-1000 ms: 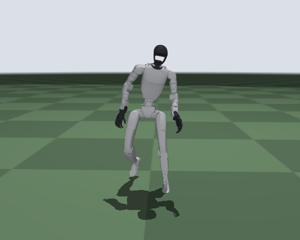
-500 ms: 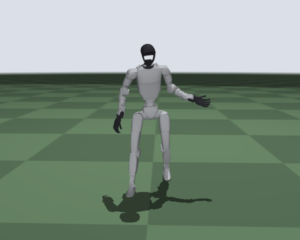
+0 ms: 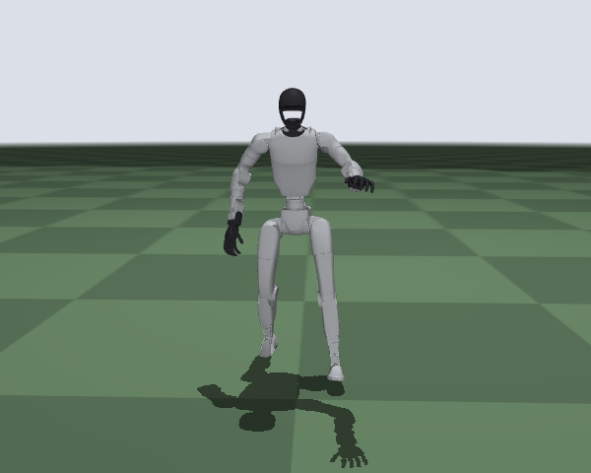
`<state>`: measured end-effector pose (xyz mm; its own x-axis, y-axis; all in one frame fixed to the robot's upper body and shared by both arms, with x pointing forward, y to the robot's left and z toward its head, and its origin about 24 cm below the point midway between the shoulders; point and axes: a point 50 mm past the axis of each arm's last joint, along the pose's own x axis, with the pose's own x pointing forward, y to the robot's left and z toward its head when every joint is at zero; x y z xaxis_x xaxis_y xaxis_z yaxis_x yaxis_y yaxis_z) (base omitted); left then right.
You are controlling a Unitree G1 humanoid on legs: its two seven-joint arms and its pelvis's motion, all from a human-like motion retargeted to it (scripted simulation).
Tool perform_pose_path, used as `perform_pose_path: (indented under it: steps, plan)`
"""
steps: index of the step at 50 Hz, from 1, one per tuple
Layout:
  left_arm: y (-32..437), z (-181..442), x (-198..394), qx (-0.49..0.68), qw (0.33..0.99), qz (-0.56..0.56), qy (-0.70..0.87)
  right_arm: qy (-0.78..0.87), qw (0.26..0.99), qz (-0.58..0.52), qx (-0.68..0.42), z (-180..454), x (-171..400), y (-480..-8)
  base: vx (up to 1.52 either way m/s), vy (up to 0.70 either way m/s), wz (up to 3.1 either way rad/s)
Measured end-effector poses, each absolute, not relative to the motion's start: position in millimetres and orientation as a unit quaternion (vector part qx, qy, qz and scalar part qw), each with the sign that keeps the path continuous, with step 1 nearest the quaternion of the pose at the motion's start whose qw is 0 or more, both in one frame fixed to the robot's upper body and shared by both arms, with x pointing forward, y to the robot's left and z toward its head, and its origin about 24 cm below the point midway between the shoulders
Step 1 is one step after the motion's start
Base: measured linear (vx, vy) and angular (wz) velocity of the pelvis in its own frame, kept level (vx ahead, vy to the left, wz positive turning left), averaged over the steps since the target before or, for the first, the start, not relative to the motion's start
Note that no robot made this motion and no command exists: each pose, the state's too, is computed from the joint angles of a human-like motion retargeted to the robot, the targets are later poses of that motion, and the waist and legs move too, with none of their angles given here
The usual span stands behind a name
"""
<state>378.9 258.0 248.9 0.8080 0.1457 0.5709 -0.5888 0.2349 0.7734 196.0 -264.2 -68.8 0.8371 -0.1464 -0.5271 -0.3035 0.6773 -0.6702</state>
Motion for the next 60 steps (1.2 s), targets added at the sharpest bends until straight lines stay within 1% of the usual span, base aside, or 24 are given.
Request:
perform_pose_path:
  steps: [3, 6, 8, 10, 13, 16, 19, 21, 23, 25, 28, 32, 35, 37, 40, 43, 45, 47, 48, 51, 53, 55, 58, 60]
  plan:
    - [249.6, 195.7, 398.5, 0.626, 0.756, 0.171, -0.079, 0.327, 0.859, 0.073, -0.387, -88.6, 177.2, -254.7, 0.78, 0.27, -0.2]
    - [247.2, 136.7, 395.4, 0.655, 0.746, 0.119, 0.013, 0.375, 0.848, 0.075, -0.366, -105.5, 153.0, -252.0, 0.75, 0.31, 0.02]
    - [250.5, 104.5, 385.6, 0.653, 0.747, 0.114, 0.054, 0.402, 0.844, 0.066, -0.35, -114.3, 138.3, -250.6, 0.7, 0.29, 0.03]
    - [255.2, 77.0, 372.3, 0.617, 0.771, 0.133, 0.086, 0.422, 0.84, 0.053, -0.338, -120.7, 124.6, -250.3, 0.68, 0.27, 0.03]
    - [260.2, 40.1, 349.6, 0.499, 0.836, 0.18, 0.138, 0.447, 0.832, 0.04, -0.326, -127.3, 106.6, -251.4, 0.64, 0.24, 0.24]
    - [260.1, 5.0, 325.0, 0.336, 0.894, 0.227, 0.194, 0.476, 0.82, 0.037, -0.315, -133.4, 90.6, -253.1, 0.6, 0.17, 0.64]
    - [256.3, -24.8, 301.0, 0.133, 0.924, 0.273, 0.234, 0.509, 0.805, 0.034, -0.304, -140.4, 75.6, -252.0, 0.61, 0.11, 0.9]
    - [254.1, -39.8, 286.9, -0.019, 0.92, 0.306, 0.245, 0.527, 0.795, 0.037, -0.298, -144.3, 71.2, -250.0, 0.59, 0.07, 0.88]
    - [252.9, -53.2, 273.0, -0.163, 0.893, 0.34, 0.245, 0.541, 0.786, 0.048, -0.296, -147.1, 70.4, -248.4, 0.58, 0.03, 0.83]
    - [255.4, -67.8, 254.9, -0.277, 0.853, 0.372, 0.238, 0.55, 0.779, 0.054, -0.297, -148.4, 70.1, -248.6, 0.64, -0.02, 0.83]
    - [266.7, -84.0, 224.9, -0.418, 0.765, 0.449, 0.196, 0.54, 0.783, 0.035, -0.307, -145.4, 79.6, -253.5, 0.67, -0.06, 0.54]
    - [286.6, -96.4, 182.0, -0.532, 0.644, 0.538, 0.112, 0.513, 0.795, -0.011, -0.324, -136.1, 96.4, -266.6, 0.69, -0.11, 0.16]
    - [306.8, -94.7, 151.5, -0.563, 0.586, 0.581, 0.037, 0.493, 0.8, -0.038, -0.341, -127.8, 106.0, -278.0, 0.72, -0.15, -0.05]
    - [323.4, -86.1, 136.0, -0.562, 0.576, 0.594, -0.011, 0.48, 0.801, -0.045, -0.354, -122.3, 111.1, -285.0, 0.72, -0.16, -0.19]
    - [350.6, -60.6, 123.5, -0.534, 0.598, 0.592, -0.076, 0.458, 0.804, -0.051, -0.376, -113.1, 120.9, -294.4, 0.69, -0.14, -0.35]
    - [378.9, -14.5, 133.3, -0.472, 0.658, 0.569, -0.141, 0.431, 0.816, -0.053, -0.382, -102.5, 139.3, -298.2, 0.64, -0.12, -0.57]
    - [395.6, 26.4, 145.4, -0.373, 0.735, 0.54, -0.169, 0.405, 0.83, -0.054, -0.379, -94.3, 152.0, -297.6, 0.6, -0.08, -0.78]
    - [401.3, 73.9, 168.3, -0.319, 0.775, 0.498, -0.222, 0.384, 0.848, -0.045, -0.363, -85.2, 168.2, -294.2, 0.53, -0.06, -0.71]
    - [403.5, 99.0, 177.4, -0.258, 0.802, 0.482, -0.24, 0.369, 0.858, -0.042, -0.356, -79.8, 175.2, -292.3, 0.52, -0.02, -0.73]
    - [395.9, 167.7, 204.9, -0.073, 0.829, 0.479, -0.278, 0.325, 0.876, -0.024, -0.354, -63.7, 195.9, -286.5, 0.52, 0.04, -0.46]
    - [381.6, 206.4, 223.4, 0.031, 0.83, 0.467, -0.303, 0.305, 0.882, -0.006, -0.359, -55.4, 206.5, -282.7, 0.53, 0.08, -0.34]
    - [363.7, 241.1, 239.7, 0.124, 0.818, 0.452, -0.333, 0.288, 0.884, 0.01, -0.367, -49.6, 215.1, -279.5, 0.56, 0.11, -0.27]
    - [334.1, 281.1, 263.5, 0.298, 0.792, 0.392, -0.36, 0.283, 0.882, 0.036, -0.374, -51.8, 215.7, -275.8, 0.62, 0.16, -0.23]
    - [305.8, 299.1, 281.5, 0.37, 0.765, 0.363, -0.382, 0.283, 0.875, 0.017, -0.392, -60.9, 210.3, -272.2, 0.66, 0.18, -0.13]
